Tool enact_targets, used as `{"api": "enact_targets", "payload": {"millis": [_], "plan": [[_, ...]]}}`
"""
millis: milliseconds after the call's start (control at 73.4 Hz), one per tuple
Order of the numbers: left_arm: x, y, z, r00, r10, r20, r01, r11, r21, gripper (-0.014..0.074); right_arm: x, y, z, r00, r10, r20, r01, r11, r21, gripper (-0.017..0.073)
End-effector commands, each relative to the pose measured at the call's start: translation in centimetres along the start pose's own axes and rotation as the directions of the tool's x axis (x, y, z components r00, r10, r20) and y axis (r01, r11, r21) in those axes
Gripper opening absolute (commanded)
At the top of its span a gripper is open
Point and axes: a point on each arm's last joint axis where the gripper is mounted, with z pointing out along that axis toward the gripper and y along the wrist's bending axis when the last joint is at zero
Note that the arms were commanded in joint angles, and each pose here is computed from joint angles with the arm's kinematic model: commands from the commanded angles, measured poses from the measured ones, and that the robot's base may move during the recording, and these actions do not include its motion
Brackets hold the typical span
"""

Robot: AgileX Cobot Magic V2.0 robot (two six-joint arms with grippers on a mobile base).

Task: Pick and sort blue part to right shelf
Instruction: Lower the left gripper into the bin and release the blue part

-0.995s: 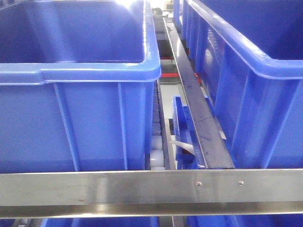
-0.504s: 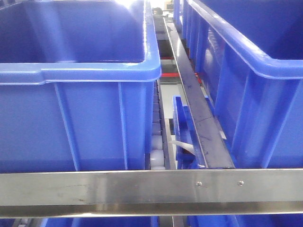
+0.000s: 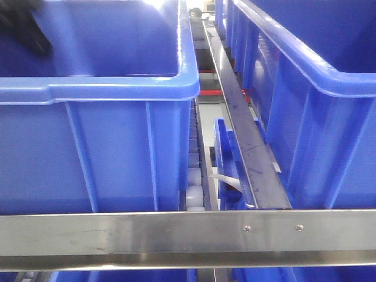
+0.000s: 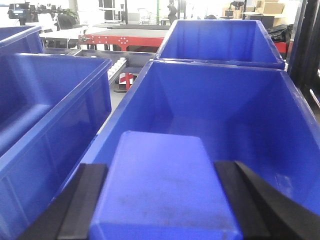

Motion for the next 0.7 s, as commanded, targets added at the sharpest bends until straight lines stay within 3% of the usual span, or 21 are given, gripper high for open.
{"api": "enact_targets", "payload": {"millis": [0,245,409,477,682], "plan": [[-2.1,-0.2,0.9,0.996,-0.008,0.093,0.007,1.000,0.010,0.0251,-1.6,0.1,-0.1,0.994,-0.022,0.102,0.023,1.000,-0.007,0.0236],[-1.6,0.0,5.9,1.000,-0.010,-0.011,0.010,1.000,-0.001,0.0251,-1.6,0.1,-0.1,0.994,-0.022,0.102,0.023,1.000,-0.007,0.0236],[-1.5,0.0,6.8,0.999,-0.011,-0.046,0.010,1.000,-0.003,0.0265,-1.6,0.1,-0.1,0.995,-0.022,0.100,0.023,1.000,-0.007,0.0236],[-1.6,0.0,6.7,0.999,-0.010,-0.047,0.010,1.000,-0.002,0.0314,-1.6,0.1,-0.1,0.995,-0.022,0.096,0.023,1.000,-0.006,0.0236],[-1.8,-0.1,6.6,0.999,-0.010,-0.050,0.010,1.000,-0.002,0.0585,-1.5,0.1,-0.1,0.996,-0.022,0.089,0.023,1.000,-0.005,0.0236]]}}
